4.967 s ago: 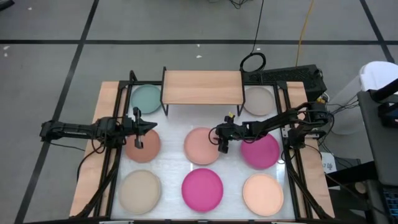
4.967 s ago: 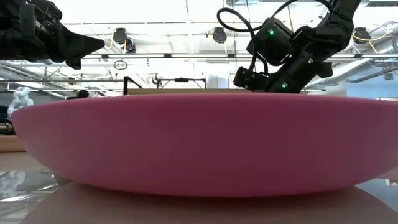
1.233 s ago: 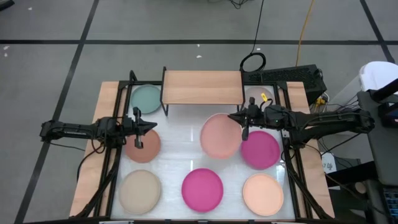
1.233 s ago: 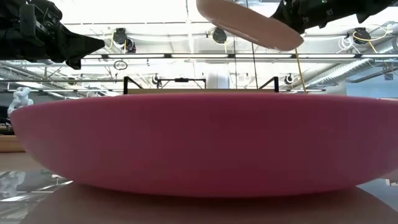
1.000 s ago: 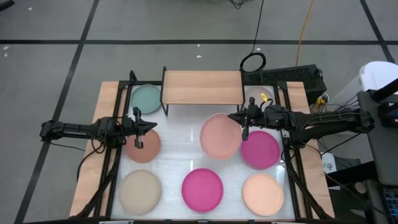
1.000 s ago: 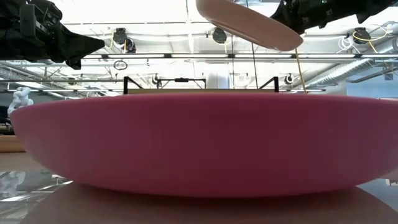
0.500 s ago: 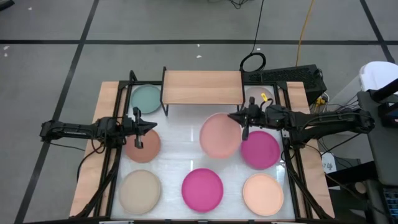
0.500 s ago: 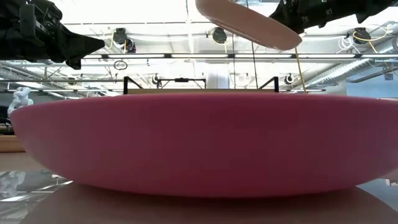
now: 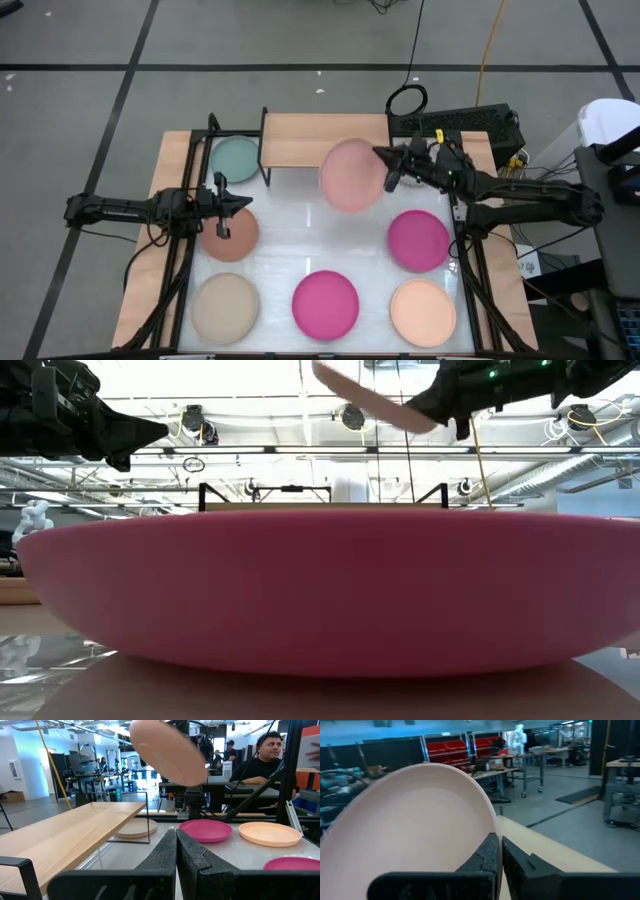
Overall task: Place and stack plates onto a shelf
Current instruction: Put the light pink plate on the shelf
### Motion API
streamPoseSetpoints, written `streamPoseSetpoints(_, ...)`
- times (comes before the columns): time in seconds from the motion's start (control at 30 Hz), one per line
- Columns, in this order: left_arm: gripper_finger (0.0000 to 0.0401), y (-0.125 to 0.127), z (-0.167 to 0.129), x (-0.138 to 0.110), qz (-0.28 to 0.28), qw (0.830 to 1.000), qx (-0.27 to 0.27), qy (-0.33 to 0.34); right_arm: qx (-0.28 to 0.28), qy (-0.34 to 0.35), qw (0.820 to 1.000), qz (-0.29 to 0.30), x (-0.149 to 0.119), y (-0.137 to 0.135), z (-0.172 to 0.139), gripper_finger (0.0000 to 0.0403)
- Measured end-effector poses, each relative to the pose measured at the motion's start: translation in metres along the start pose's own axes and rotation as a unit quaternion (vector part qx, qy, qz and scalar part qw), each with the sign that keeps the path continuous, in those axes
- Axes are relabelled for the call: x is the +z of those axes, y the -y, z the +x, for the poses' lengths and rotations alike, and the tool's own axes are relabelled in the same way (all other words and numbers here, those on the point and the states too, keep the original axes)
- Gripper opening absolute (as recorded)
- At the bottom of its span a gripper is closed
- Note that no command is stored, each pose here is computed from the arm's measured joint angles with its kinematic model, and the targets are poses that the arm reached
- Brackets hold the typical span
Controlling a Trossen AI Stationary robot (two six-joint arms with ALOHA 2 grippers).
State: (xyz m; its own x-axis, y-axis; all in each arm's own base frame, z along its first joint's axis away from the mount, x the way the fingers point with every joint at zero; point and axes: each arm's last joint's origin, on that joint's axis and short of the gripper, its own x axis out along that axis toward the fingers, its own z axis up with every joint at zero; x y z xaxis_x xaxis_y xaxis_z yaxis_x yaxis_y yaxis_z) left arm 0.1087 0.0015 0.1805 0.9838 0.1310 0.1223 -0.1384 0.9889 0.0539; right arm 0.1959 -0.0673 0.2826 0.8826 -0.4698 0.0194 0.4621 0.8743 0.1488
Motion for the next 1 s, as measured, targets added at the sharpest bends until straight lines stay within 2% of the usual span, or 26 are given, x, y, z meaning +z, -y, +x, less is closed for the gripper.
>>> streamPoseSetpoints(0.2, 0.0001, 0.0, 0.0, 0.0, 0.0, 1.0, 0.0, 0.0, -0.03, 0.013, 0.999, 0.009, 0.015, 0.019, 0.015, 0.0)
streamPoseSetpoints(0.4, 0.0001, 0.0, 0.0, 0.0, 0.0, 1.0, 0.0, 0.0, -0.032, 0.004, 0.999, 0.008, 0.028, 0.034, 0.04, 0.0)
streamPoseSetpoints(0.57, 0.0001, 0.0, 0.0, 0.0, 0.0, 1.0, 0.0, 0.0, -0.057, -0.02, 0.998, 0.006, 0.036, 0.051, 0.061, 0.0)
streamPoseSetpoints(0.67, 0.0001, 0.0, 0.0, 0.0, 0.0, 1.0, 0.0, 0.0, -0.081, -0.05, 0.995, -0.002, 0.029, 0.067, 0.072, 0.0)
streamPoseSetpoints(0.8, 0.0001, 0.0, 0.0, 0.0, 0.0, 1.0, 0.0, 0.0, -0.116, -0.085, 0.989, 0.016, 0.013, 0.095, 0.083, 0.0)
streamPoseSetpoints(1.0, 0.0001, 0.0, 0.0, 0.0, 0.0, 1.0, 0.0, 0.0, -0.126, -0.117, 0.984, 0.053, -0.006, 0.122, 0.092, 0.0)
